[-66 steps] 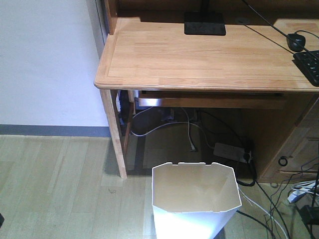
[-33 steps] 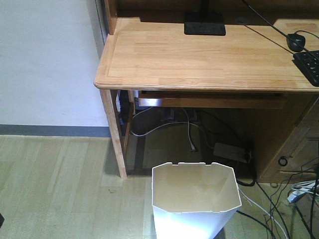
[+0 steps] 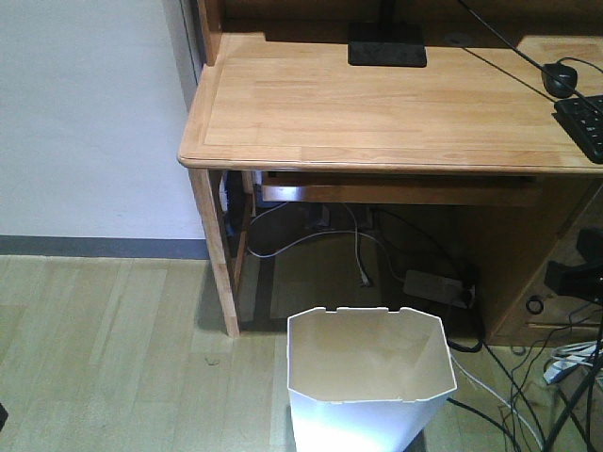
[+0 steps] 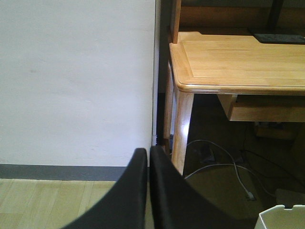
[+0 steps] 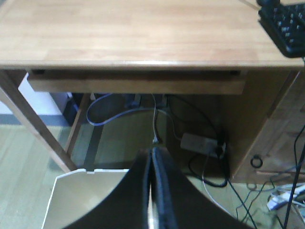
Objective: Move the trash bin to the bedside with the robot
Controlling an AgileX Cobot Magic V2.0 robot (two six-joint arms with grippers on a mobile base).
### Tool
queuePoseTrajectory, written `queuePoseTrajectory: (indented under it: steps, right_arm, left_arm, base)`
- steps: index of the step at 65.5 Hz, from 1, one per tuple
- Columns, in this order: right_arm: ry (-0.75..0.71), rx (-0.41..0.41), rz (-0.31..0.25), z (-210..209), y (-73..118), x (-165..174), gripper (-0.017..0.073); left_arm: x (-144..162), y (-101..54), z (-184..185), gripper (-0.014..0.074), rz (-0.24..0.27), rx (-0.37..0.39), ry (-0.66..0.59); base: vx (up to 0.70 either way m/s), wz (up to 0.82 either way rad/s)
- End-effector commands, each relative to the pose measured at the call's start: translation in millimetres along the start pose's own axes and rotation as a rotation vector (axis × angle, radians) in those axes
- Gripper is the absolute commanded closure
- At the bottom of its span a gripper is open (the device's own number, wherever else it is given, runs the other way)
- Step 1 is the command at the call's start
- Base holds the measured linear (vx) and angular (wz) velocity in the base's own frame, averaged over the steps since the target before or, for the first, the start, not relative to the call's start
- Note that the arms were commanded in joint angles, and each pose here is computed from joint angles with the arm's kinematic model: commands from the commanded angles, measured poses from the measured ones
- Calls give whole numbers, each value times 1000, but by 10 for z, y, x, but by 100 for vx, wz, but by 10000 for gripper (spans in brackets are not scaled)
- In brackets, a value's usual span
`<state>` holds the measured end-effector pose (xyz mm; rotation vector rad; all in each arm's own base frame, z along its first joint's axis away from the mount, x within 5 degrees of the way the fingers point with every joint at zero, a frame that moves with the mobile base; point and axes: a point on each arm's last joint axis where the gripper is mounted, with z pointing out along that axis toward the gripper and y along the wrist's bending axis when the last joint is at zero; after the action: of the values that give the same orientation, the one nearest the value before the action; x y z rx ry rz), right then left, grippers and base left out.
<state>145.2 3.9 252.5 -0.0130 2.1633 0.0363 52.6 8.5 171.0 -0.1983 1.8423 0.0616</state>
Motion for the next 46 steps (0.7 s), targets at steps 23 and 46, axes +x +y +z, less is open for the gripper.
queuePoseTrajectory:
  steps: [23, 46]
  right_arm:
    - [-29, 5, -14, -8, -6, -117, 178]
    - [-25, 3, -3, -10, -4, -112, -50]
  left_arm:
    - [-54, -8, -8, 600, -6, 11, -76]
    - [-54, -8, -8, 600, -6, 11, -76]
  base:
    - [0, 0]
    - [0, 0]
